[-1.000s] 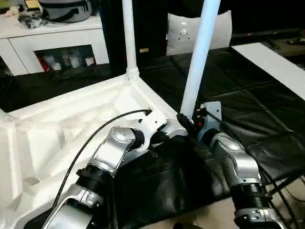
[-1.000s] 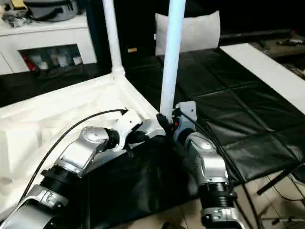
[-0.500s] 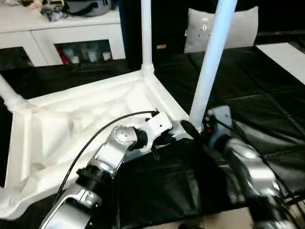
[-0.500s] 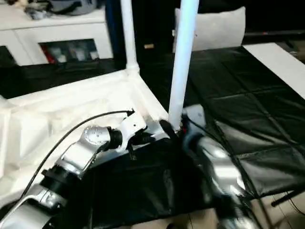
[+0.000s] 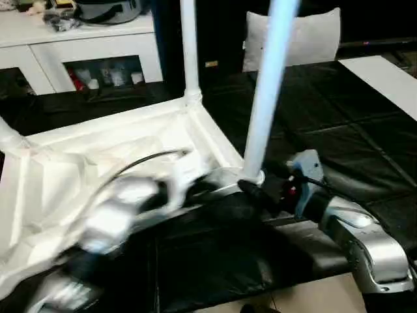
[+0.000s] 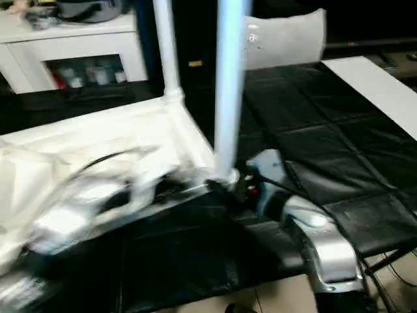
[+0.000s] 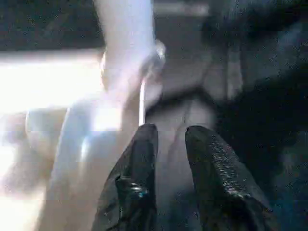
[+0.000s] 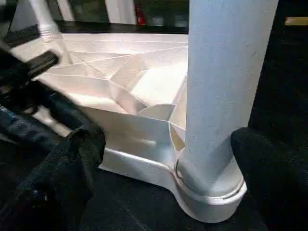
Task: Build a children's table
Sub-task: Rotate table base
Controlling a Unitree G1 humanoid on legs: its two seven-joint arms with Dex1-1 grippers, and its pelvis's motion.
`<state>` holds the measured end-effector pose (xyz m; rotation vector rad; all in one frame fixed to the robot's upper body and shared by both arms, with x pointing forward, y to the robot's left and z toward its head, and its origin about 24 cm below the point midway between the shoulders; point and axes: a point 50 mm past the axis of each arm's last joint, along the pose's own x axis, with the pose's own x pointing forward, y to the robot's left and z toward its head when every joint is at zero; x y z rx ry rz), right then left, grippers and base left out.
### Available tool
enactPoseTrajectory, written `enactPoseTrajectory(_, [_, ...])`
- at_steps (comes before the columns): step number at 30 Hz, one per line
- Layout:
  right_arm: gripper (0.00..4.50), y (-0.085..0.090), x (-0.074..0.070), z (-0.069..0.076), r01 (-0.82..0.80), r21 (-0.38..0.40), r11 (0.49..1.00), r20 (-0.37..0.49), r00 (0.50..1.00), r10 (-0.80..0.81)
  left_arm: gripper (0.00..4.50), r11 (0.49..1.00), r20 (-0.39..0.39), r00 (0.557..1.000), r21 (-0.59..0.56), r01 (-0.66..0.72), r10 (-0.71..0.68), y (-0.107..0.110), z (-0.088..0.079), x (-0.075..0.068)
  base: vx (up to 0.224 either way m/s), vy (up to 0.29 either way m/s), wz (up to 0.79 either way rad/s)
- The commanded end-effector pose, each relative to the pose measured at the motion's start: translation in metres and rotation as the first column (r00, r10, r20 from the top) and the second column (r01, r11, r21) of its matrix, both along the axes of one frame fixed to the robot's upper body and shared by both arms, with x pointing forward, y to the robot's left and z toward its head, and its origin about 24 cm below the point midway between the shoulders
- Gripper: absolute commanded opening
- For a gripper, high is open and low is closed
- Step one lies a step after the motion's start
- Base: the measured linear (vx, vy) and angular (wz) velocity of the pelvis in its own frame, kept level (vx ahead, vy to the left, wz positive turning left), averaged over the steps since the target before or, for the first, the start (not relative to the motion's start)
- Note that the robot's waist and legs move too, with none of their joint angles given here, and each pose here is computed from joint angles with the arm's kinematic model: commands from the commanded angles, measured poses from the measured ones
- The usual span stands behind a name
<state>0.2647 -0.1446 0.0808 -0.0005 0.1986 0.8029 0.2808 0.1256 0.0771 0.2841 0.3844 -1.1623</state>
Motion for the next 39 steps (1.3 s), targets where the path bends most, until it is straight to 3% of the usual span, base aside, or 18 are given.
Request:
enactPoseTrajectory(1, [4.5, 0.022, 0.002, 0.015, -0.093, 0.035, 0.995, 0.049, 0.995, 0.091, 1.54, 1.0, -0.009, 1.0, 0.007, 0.03, -0.03, 0.011, 0.011, -0.011, 0.0, 0.0, 0.0])
enactPoseTrajectory(4, [4.5, 0.029, 0.004, 0.016, -0.112, 0.023, 0.993, 0.047, 0.993, 0.111, 1.73, 0.998, -0.04, 0.998, 0.051, 0.041, -0.039, 0.026, 0.01, -0.022, 0.0, 0.0, 0.0])
enactPoseTrajectory(7, [4.5, 0.035, 0.006, 0.017, -0.132, -0.001, 0.991, 0.043, 0.99, 0.132, 1.85, 0.995, -0.055, 0.998, 0.093, -0.032, 0.038, 0.047, 0.011, -0.033, 0.0, 0.0, 0.0])
enactPoseTrajectory(16, [4.5, 0.038, 0.001, 0.015, -0.219, -0.036, 0.975, 0.03, 0.975, 0.22, 2.32, 0.987, -0.088, 0.992, 0.14, -0.079, 0.092, 0.055, 0.009, -0.044, 0.0, 0.0, 0.0])
enactPoseTrajectory(19, [4.5, 0.045, 0.009, 0.013, -0.194, -0.033, 0.98, 0.048, 0.98, 0.195, 2.32, 0.983, -0.108, 0.99, 0.168, -0.074, 0.093, 0.053, 0.005, -0.047, 0.0, 0.0, 0.0])
enactPoseTrajectory(27, [4.5, 0.089, 0.038, 0.008, -0.235, -0.068, 0.97, 0.088, 0.967, 0.24, 2.32, 0.972, -0.119, 0.987, 0.221, -0.083, 0.111, 0.056, 0.002, -0.049, 0.0, 0.0, 0.0])
enactPoseTrajectory(30, [4.5, 0.096, 0.044, 0.006, -0.225, -0.064, 0.972, 0.077, 0.97, 0.23, 2.32, 0.97, -0.126, 0.986, 0.229, -0.08, 0.111, 0.056, 0.002, -0.05, 0.0, 0.0, 0.0])
enactPoseTrajectory(34, [4.5, 0.108, 0.06, -0.006, -0.093, -0.063, 0.994, 0.075, 0.992, 0.097, 2.32, 0.967, -0.141, 0.984, 0.245, -0.075, 0.112, 0.055, -0.001, -0.054, 0.0, 0.0, 0.0])
enactPoseTrajectory(39, [4.5, 0.1, 0.077, -0.011, 0.144, -0.064, 0.987, 0.088, 0.986, -0.139, 2.32, 0.962, -0.133, 0.984, 0.259, -0.084, 0.122, 0.055, -0.004, -0.053, 0.0, 0.0, 0.0])
